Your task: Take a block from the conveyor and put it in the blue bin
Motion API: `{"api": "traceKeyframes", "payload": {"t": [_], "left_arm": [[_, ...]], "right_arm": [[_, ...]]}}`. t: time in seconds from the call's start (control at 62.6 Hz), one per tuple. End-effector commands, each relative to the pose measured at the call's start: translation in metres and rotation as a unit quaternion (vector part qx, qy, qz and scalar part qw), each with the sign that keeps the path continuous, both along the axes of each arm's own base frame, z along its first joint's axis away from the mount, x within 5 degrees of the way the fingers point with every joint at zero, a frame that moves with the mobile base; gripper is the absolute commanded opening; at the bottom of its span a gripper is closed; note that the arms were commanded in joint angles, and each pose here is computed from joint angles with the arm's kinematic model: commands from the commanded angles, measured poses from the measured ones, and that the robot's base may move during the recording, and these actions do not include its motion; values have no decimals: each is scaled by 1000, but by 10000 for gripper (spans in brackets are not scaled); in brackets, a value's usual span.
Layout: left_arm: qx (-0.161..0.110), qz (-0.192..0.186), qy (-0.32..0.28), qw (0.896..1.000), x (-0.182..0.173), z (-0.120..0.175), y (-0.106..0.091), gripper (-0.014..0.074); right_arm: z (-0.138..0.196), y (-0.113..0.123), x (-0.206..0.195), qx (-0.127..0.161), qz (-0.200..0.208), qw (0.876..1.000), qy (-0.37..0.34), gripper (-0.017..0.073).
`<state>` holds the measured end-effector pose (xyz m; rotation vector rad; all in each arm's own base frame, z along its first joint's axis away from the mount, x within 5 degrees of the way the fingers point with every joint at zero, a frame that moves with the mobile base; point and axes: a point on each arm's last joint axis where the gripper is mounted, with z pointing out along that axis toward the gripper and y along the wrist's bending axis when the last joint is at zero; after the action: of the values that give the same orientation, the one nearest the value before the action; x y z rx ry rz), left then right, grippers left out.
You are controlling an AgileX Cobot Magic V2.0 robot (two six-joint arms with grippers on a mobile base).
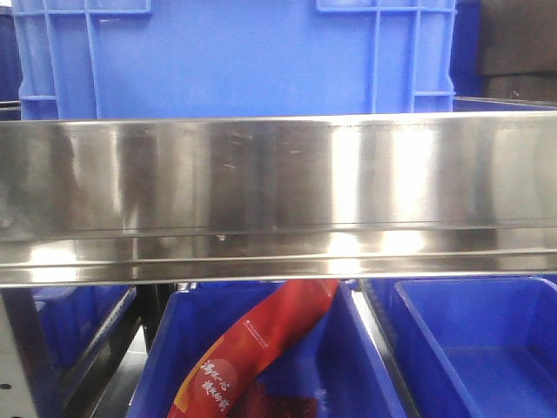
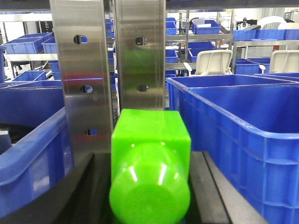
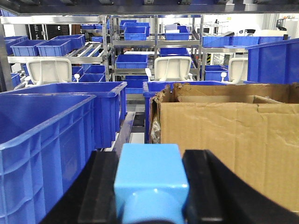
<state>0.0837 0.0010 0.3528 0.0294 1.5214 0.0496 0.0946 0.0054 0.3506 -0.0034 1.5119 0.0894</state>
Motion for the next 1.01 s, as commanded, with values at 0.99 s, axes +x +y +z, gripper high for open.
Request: {"api": "traceKeyframes", "payload": {"t": [0.99], "left_arm": [[-7,-158,20,987,86,89,-54,-111]], "right_arm": [[61,50,93,-10,117,992,40,-162]]}}
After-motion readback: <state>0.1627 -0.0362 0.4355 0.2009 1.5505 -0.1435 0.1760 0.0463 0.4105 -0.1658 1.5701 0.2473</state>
